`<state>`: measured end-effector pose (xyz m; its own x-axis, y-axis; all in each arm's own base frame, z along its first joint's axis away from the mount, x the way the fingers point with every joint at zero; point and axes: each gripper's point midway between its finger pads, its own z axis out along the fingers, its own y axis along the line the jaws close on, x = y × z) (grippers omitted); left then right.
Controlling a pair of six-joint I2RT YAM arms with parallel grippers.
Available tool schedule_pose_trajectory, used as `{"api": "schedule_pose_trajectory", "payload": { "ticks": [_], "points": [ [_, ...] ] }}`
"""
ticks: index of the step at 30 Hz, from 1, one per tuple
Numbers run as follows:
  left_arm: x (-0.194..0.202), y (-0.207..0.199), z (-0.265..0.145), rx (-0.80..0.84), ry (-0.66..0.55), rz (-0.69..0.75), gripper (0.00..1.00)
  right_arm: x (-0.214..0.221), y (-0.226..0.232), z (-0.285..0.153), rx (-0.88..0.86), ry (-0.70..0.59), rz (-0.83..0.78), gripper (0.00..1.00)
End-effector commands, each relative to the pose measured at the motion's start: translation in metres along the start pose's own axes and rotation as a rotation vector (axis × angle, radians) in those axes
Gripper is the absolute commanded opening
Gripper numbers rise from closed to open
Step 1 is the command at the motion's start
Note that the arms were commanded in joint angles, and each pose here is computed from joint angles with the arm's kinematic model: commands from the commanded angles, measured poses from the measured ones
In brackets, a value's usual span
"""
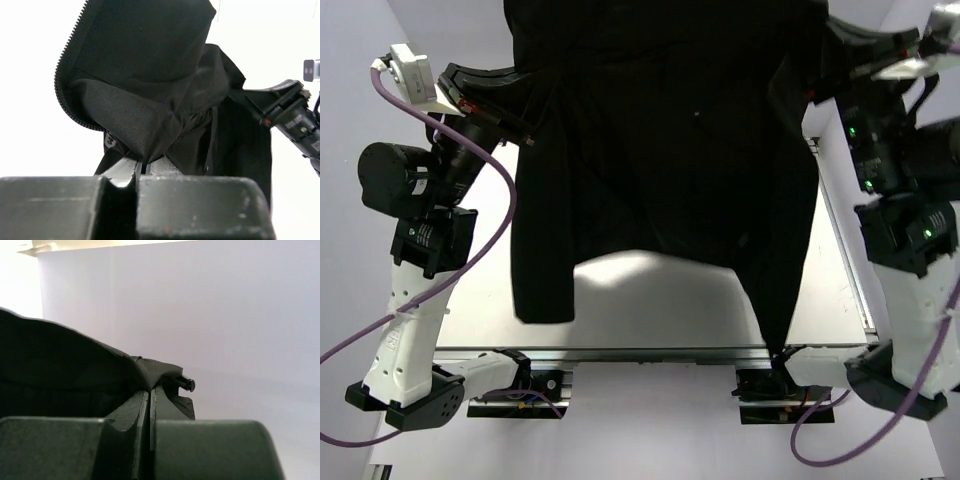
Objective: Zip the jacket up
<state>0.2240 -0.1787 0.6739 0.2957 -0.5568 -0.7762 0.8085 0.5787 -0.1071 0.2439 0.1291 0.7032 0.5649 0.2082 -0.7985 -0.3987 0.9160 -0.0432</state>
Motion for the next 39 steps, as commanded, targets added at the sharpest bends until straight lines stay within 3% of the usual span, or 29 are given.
{"api": "schedule_pose_trajectory", "payload": {
  "ticks": [1, 3, 5, 6, 8, 9, 12, 13, 14, 15, 16, 17, 18, 19, 20, 21, 22, 24, 26, 27, 29, 30, 31, 32, 33, 35, 36, 37, 39],
  "points": [
    [-0.017, 0.018, 0.004, -0.091, -0.083, 0.016, 0.0, 0.005, -0.046, 0.023, 0.272, -0.028, -0.028, 0.0],
    [0.002, 0.038, 0.011, -0.144, -0.053, 0.016, 0.0, 0.014, -0.061, 0.036, 0.388, -0.051, -0.041, 0.0],
    [0.041, 0.081, 0.022, -0.278, 0.007, 0.002, 0.0, 0.072, -0.075, 0.058, 0.53, 0.042, -0.143, 0.0],
    [0.057, 0.098, 0.024, -0.332, 0.034, 0.009, 0.0, 0.093, -0.077, 0.065, 0.57, 0.026, -0.161, 0.0],
    [0.1, 0.148, 0.022, -0.502, 0.091, 0.023, 0.0, 0.178, -0.078, 0.082, 0.628, 0.124, -0.232, 0.0],
    [0.114, 0.162, 0.02, -0.551, 0.108, 0.028, 0.0, 0.178, -0.083, 0.08, 0.645, 0.123, -0.225, 0.0],
    [0.193, 0.225, -0.001, -0.765, 0.22, 0.051, 0.0, 0.277, -0.086, 0.093, 0.656, 0.228, -0.195, 0.0],
    [0.217, 0.245, -0.01, -0.837, 0.252, 0.064, 0.0, 0.328, -0.085, 0.097, 0.647, 0.285, -0.207, 0.0],
    [0.274, 0.275, -0.025, -0.914, 0.361, 0.069, 0.0, 0.358, -0.085, 0.099, 0.639, 0.327, -0.208, 0.0],
    [0.298, 0.291, -0.032, -0.958, 0.404, 0.082, 0.0, 0.428, -0.085, 0.097, 0.62, 0.424, -0.229, 0.0],
    [0.327, 0.303, -0.04, -0.99, 0.469, 0.083, 0.0, 0.44, -0.081, 0.109, 0.583, 0.429, -0.199, 0.0],
    [0.33, 0.313, -0.026, -0.985, 0.461, 0.083, 0.0, 0.466, -0.077, 0.11, 0.556, 0.453, -0.188, 0.0],
    [0.383, 0.341, -0.042, -1.041, 0.552, 0.096, 0.06, 0.518, -0.074, 0.104, 0.509, 0.522, -0.192, 0.0],
    [0.403, 0.351, -0.051, -1.066, 0.627, 0.091, 0.16, 0.534, -0.065, 0.108, 0.452, 0.536, -0.15, 0.0],
    [0.392, 0.357, -0.027, -1.03, 0.586, 0.073, 0.48, 0.542, -0.061, 0.108, 0.424, 0.56, -0.153, 0.0],
    [0.413, 0.369, -0.032, -0.99, 0.619, 0.025, 0.85, 0.549, -0.056, 0.106, 0.38, 0.577, -0.156, 0.25],
    [0.413, 0.372, -0.031, -0.975, 0.613, 0.006, 0.98, 0.552, -0.053, 0.104, 0.355, 0.593, -0.162, 0.45],
    [0.408, 0.375, -0.032, -0.974, 0.612, 0.002, 0.98, 0.546, -0.046, 0.098, 0.305, 0.646, -0.165, 0.89],
    [0.401, 0.368, -0.035, -0.969, 0.64, 0.01, 0.98, 0.552, -0.038, 0.08, 0.248, 0.741, -0.155, 0.89],
    [0.407, 0.363, -0.044, -0.961, 0.684, 0.006, 0.98, 0.528, -0.036, 0.077, 0.248, 0.746, -0.138, 0.89],
    [0.397, 0.344, -0.051, -0.926, 0.723, -0.021, 0.98, 0.521, -0.031, 0.056, 0.254, 0.805, -0.073, 0.89],
    [0.422, 0.332, -0.079, -0.917, 0.817, -0.062, 0.98, 0.542, -0.026, 0.021, 0.261, 0.909, -0.041, 0.89],
    [0.404, 0.317, -0.08, -0.9, 0.806, -0.074, 0.98, 0.521, -0.025, 0.004, 0.269, 0.946, -0.007, 0.89],
    [0.431, 0.303, -0.112, -0.914, 0.886, -0.121, 0.98, 0.522, -0.019, -0.04, 0.293, 1.05, 0.062, 0.89],
    [0.415, 0.29, -0.098, -0.875, 0.849, -0.133, 0.98, 0.522, -0.013, -0.062, 0.301, 1.097, 0.105, 0.89],
    [0.428, 0.249, -0.126, -0.829, 0.922, -0.188, 0.98, 0.506, 0.001, -0.1, 0.294, 1.14, 0.205, 0.89],
    [0.431, 0.236, -0.135, -0.827, 0.944, -0.203, 0.98, 0.526, 0.011, -0.15, 0.271, 1.253, 0.232, 0.9],
    [0.447, 0.221, -0.159, -0.824, 1.0, -0.225, 0.98, 0.528, 0.017, -0.172, 0.264, 1.294, 0.251, 0.89],
    [0.45, 0.181, -0.156, -0.732, 1.0, -0.272, 0.98, 0.518, 0.03, -0.205, 0.243, 1.344, 0.315, 0.89]
  ]
}}
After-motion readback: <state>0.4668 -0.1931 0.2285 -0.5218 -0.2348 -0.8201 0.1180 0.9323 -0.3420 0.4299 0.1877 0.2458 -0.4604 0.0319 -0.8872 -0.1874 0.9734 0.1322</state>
